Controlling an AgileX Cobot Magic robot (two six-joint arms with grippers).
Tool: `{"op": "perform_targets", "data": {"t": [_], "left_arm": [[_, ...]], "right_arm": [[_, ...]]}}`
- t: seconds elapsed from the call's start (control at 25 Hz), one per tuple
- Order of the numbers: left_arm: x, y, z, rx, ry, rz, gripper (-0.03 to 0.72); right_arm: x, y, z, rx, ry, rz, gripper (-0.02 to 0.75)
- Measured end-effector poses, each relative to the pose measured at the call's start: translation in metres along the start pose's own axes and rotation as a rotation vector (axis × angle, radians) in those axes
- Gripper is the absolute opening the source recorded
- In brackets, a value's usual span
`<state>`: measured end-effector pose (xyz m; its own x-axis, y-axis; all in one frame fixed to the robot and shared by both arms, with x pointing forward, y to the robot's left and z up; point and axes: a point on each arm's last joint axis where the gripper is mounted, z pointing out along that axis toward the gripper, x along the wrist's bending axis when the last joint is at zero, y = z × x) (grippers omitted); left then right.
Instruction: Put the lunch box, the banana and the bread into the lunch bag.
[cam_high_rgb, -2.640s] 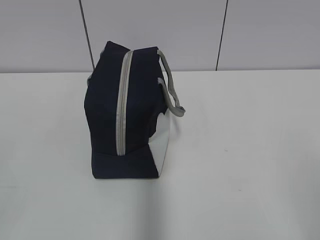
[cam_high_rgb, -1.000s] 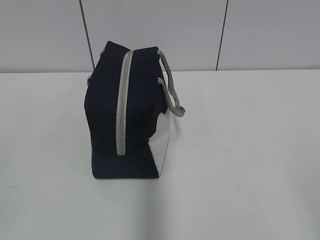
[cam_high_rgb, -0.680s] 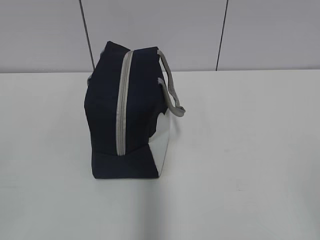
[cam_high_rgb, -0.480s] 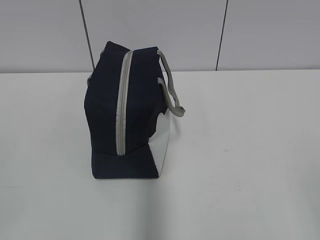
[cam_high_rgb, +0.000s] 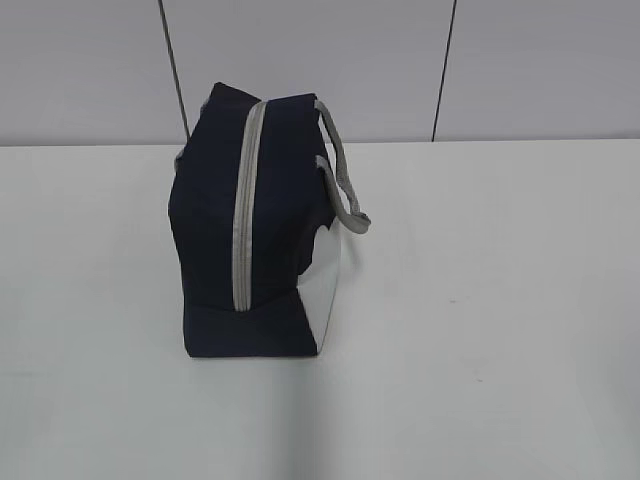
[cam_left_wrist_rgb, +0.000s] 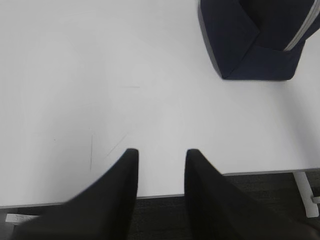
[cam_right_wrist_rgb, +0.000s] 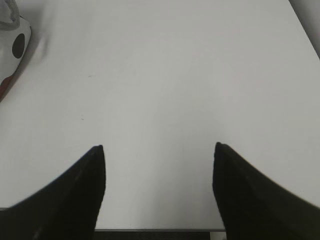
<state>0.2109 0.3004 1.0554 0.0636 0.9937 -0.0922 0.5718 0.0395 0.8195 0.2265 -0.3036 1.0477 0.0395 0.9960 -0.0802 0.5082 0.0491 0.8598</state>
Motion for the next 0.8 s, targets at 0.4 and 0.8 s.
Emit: {"op": "perform_targets", "data": {"t": [0.4, 0.8], "left_arm": [[0.002, 0.001, 0.000, -0.009, 0.018, 0.006, 0.242], [0.007, 0.008, 0.012, -0.119, 0.075, 0.033, 0.242]], "right_arm": [[0.000, 0.000, 0.000, 0.000, 0.000, 0.000, 0.498], [0.000, 0.000, 0.000, 0.000, 0.000, 0.000, 0.498]]}}
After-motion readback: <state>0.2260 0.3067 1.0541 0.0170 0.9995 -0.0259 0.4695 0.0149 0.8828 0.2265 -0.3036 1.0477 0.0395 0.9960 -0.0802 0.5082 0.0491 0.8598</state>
